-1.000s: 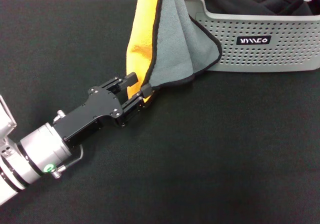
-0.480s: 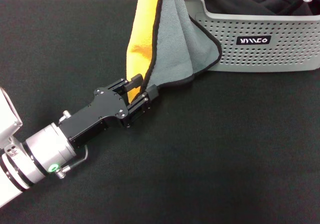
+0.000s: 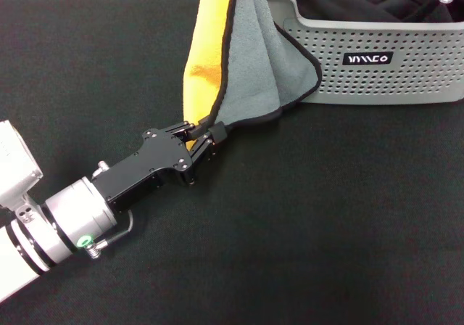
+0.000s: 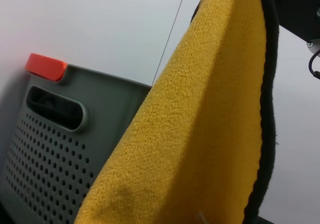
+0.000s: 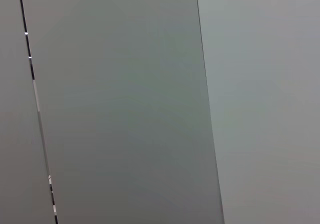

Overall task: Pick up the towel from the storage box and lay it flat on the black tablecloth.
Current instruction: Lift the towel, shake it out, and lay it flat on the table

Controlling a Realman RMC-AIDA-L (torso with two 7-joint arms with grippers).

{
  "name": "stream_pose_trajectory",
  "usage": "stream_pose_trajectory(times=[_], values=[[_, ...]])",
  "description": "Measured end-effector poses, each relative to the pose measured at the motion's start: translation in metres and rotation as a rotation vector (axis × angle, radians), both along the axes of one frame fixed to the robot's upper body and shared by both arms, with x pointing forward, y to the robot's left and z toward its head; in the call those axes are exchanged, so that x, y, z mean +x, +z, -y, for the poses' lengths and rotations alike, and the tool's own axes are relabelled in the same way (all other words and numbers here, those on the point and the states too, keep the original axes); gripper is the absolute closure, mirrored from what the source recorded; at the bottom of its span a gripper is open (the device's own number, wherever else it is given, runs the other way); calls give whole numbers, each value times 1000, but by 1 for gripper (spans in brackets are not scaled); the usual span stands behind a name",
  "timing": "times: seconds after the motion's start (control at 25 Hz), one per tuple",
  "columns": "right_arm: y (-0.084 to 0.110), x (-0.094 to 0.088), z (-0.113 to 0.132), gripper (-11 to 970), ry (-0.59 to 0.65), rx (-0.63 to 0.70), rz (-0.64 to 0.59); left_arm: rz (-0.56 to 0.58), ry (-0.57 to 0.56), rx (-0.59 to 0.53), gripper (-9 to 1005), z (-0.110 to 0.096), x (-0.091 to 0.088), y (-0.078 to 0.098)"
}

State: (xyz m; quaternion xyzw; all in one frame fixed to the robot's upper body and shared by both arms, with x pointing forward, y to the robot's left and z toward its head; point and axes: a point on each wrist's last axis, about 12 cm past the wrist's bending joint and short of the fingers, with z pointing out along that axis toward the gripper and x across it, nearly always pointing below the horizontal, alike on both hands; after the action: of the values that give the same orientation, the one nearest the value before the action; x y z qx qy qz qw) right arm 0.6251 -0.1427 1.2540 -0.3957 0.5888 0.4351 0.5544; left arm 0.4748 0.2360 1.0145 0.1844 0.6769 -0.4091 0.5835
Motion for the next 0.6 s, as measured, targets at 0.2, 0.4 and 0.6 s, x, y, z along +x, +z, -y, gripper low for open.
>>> stream_pose_trajectory(times=[0.2, 0.4, 0.6], values=[[-5, -2, 4, 950, -3, 4, -16, 12, -13, -5, 762, 0, 0, 2], [-13, -12, 17, 950, 10, 8, -34, 74, -21, -80, 875, -5, -6, 12], [-4, -40, 53, 950, 8, 12, 0, 201, -48, -254, 972, -29, -12, 44]])
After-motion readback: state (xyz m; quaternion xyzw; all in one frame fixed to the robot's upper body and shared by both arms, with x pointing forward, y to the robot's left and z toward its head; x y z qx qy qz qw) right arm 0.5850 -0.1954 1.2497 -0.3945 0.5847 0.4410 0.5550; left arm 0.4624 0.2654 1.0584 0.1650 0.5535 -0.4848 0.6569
